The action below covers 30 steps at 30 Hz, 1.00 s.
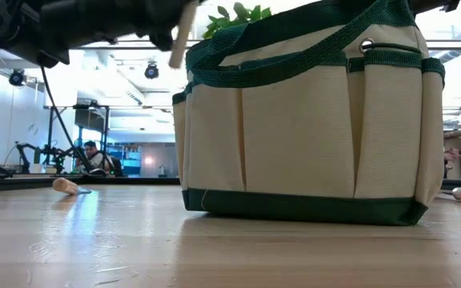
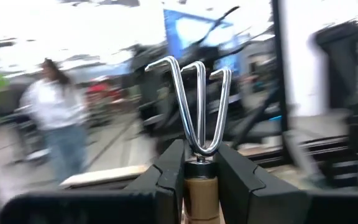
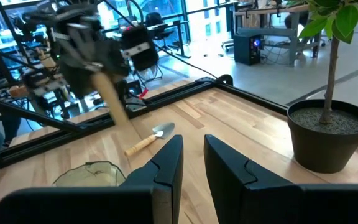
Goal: Pick & Place Garden tools in Gardening bag
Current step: Put the left brown hand rake into the green gardening bag
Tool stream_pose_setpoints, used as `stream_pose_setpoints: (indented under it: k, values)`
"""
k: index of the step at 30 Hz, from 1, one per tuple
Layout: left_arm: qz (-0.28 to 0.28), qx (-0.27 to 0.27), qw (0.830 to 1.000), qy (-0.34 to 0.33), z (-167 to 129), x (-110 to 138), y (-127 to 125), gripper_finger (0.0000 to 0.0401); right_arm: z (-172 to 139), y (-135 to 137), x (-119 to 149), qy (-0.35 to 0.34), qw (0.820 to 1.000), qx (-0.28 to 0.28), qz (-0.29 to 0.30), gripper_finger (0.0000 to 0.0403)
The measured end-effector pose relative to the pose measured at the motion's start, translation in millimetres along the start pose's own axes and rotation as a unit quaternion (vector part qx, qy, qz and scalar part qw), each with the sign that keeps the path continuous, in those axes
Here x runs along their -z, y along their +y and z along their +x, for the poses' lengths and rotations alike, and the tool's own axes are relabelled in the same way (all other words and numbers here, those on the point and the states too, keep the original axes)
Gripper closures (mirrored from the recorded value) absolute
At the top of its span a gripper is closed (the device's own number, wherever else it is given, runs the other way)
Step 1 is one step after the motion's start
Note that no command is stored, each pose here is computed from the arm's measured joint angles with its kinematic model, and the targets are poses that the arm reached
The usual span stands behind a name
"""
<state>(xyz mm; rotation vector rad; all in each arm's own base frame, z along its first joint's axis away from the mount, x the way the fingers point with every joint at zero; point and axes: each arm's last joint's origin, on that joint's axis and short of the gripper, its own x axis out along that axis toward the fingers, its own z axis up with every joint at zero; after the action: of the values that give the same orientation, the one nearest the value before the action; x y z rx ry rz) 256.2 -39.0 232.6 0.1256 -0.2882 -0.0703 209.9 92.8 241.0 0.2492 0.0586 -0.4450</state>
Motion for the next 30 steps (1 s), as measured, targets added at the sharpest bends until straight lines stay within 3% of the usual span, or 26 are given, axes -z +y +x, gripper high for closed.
stream_pose_setpoints:
  k: [4,18,26,30]
  values:
    - [-0.015,0.053,0.998,-0.019,-5,-6,-2,0.0334,0,0,0,0.0,1.0,0.0,0.0,0.0346]
    - [-0.051,0.089,0.993,-0.059,-15,-6,-2,0.0334,1,-1,0,0.0,1.0,0.002,-0.004,0.0346]
    - [-0.065,0.095,0.993,-0.037,-13,5,-4,0.0334,4,-3,-1,-0.002,1.0,0.011,-0.007,0.0346]
    - [-0.081,0.073,0.994,-0.019,-10,11,-4,0.0334,5,-3,-5,-0.015,0.999,0.006,0.03,0.0346]
